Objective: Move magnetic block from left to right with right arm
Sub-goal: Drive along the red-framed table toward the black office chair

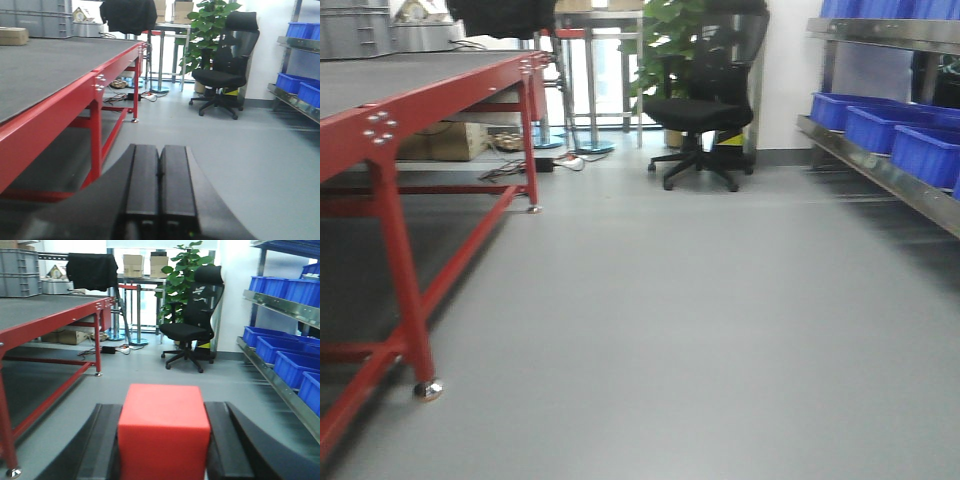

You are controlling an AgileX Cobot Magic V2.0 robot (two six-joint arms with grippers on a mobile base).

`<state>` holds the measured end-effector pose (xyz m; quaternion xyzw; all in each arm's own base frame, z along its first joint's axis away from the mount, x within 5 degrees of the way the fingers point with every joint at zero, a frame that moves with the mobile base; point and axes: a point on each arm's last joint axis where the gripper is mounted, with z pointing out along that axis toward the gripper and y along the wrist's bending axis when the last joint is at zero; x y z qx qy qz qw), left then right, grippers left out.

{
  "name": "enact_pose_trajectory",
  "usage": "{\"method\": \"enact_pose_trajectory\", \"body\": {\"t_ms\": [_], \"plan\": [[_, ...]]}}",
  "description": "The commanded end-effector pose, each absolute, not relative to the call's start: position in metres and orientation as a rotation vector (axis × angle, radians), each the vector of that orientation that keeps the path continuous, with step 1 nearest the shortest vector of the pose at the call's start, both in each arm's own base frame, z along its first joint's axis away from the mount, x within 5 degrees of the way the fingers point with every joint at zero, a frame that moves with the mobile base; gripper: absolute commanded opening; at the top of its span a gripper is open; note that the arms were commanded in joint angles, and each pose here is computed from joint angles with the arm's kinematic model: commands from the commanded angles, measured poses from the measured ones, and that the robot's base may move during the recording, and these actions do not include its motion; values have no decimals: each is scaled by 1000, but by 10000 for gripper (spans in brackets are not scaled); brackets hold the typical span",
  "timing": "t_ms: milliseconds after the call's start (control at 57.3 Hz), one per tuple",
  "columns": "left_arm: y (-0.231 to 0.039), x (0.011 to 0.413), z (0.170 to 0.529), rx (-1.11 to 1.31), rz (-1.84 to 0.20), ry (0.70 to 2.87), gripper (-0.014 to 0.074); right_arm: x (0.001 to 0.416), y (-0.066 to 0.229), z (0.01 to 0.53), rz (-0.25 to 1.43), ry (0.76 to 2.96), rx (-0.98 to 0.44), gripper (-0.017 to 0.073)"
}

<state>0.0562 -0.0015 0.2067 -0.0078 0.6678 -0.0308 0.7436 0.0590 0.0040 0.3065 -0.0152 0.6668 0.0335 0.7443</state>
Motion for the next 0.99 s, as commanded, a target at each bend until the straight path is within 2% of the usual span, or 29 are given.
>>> {"method": "enact_pose_trajectory", "body": {"t_ms": [0,977], "plan": [[-1,54,213,-27,-66,1373,-126,57,4,323,66,1349,-31,223],[-1,54,213,-27,-66,1373,-126,57,4,323,66,1349,-31,223]]}}
